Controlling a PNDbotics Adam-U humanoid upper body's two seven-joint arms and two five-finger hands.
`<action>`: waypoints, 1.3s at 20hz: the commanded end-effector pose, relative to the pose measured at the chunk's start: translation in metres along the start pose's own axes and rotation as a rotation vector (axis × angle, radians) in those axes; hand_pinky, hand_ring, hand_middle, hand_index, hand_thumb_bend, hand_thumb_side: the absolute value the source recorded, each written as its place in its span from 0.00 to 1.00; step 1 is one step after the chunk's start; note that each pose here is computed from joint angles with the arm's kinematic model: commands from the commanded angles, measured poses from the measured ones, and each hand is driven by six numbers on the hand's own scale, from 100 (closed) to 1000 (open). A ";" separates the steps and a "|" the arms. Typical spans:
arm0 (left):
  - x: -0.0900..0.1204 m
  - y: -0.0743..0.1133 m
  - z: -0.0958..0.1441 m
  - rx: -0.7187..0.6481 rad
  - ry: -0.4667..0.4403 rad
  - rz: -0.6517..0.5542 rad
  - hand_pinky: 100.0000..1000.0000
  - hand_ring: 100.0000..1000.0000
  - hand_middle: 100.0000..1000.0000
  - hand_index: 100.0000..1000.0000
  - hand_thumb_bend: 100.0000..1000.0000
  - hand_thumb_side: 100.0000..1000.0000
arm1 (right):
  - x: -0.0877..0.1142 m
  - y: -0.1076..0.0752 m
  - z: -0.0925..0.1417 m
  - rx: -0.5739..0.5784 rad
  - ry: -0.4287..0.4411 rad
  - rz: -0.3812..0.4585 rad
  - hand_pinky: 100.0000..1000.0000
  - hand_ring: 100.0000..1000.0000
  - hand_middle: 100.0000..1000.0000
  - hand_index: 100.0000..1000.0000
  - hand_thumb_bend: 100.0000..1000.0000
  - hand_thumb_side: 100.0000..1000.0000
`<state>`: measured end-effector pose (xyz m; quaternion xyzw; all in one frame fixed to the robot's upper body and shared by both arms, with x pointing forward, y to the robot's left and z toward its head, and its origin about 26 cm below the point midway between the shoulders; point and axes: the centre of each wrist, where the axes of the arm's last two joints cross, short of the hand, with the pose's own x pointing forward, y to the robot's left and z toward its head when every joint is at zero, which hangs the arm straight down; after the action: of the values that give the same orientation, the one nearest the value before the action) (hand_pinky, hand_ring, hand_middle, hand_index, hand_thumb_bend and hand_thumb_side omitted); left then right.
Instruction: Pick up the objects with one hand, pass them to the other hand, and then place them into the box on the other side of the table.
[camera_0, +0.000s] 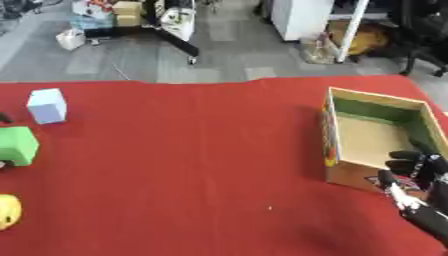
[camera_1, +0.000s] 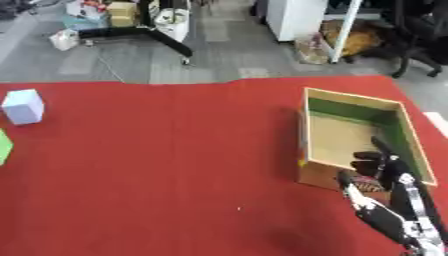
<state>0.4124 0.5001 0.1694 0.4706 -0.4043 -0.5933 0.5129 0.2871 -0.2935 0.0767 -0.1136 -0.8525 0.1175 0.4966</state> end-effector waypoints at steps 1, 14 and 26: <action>-0.007 0.015 0.003 0.043 0.021 -0.014 0.84 0.85 0.88 0.91 0.53 0.29 | 0.006 -0.002 -0.006 0.006 -0.030 -0.001 0.72 0.68 0.66 0.95 0.27 0.23; -0.003 0.016 0.001 0.046 0.025 0.017 0.76 0.65 0.60 0.71 0.22 0.16 | 0.005 -0.001 -0.006 0.006 -0.031 -0.010 0.72 0.68 0.66 0.95 0.26 0.23; 0.006 0.074 0.021 0.212 -0.137 0.019 0.72 0.56 0.51 0.62 0.20 0.17 | 0.004 -0.006 -0.006 0.005 -0.023 0.011 0.72 0.68 0.65 0.95 0.26 0.23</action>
<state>0.4148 0.4768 0.2178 0.4587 -0.5012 -0.5771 0.4532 0.2887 -0.2915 0.0777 -0.1074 -0.8543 0.1165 0.4950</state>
